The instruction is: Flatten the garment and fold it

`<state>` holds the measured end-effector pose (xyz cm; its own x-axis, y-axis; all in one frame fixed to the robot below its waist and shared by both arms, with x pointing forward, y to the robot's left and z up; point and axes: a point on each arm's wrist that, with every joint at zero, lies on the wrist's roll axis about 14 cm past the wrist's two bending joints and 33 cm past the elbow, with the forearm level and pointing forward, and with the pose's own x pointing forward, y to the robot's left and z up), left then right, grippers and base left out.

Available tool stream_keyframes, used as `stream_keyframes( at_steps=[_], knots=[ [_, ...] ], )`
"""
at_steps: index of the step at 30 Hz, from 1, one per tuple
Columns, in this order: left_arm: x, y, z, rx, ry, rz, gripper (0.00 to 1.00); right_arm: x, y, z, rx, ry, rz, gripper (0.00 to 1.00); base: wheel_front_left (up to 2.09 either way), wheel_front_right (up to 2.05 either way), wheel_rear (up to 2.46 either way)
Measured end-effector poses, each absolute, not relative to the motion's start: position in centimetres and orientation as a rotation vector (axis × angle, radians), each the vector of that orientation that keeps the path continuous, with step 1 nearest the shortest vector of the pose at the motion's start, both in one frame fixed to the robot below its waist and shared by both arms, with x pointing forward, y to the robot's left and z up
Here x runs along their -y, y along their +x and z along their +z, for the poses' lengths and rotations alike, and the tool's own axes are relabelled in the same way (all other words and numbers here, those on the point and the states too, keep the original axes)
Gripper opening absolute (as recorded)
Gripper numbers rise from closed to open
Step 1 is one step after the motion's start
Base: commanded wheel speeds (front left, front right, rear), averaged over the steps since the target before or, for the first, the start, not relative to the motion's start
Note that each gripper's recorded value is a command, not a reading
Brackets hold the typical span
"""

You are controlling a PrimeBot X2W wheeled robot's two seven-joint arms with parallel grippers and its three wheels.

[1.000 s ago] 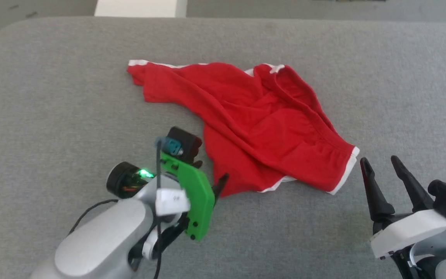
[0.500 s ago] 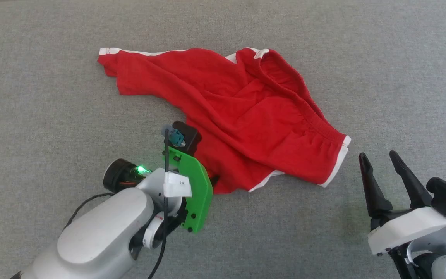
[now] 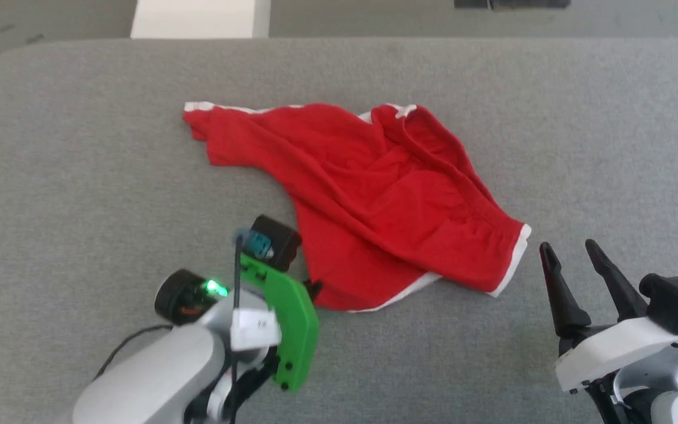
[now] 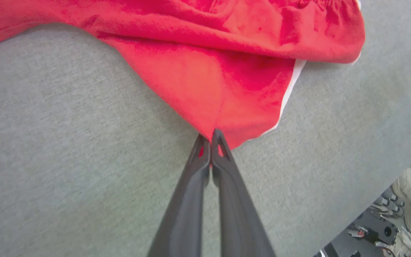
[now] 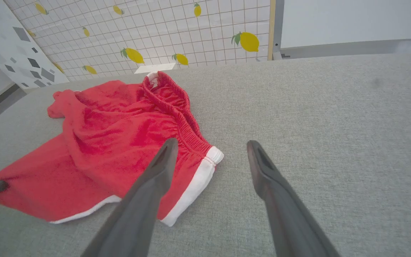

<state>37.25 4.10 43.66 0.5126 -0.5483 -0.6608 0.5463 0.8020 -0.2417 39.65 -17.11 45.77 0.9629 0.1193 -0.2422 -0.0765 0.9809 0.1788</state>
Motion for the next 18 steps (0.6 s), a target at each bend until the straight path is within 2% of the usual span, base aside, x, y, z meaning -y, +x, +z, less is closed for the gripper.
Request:
stream_keyframes(
  at_steps=[8,11,18],
  knots=[
    [-7.3,34.6,47.7,-0.703,-0.028,-0.551,0.00,16.6,39.4,47.8,-0.204,0.175,0.122,1.00,0.00,0.00,0.00],
    [-9.4,35.6,49.2,-0.649,-0.024,-0.474,0.00,16.0,39.5,47.9,-0.201,0.178,0.141,1.00,0.00,0.00,0.00],
    [-12.5,38.6,47.7,-0.658,0.013,-0.388,0.00,15.2,40.0,46.8,-0.230,0.185,0.160,1.00,0.00,0.00,0.00]
  ],
)
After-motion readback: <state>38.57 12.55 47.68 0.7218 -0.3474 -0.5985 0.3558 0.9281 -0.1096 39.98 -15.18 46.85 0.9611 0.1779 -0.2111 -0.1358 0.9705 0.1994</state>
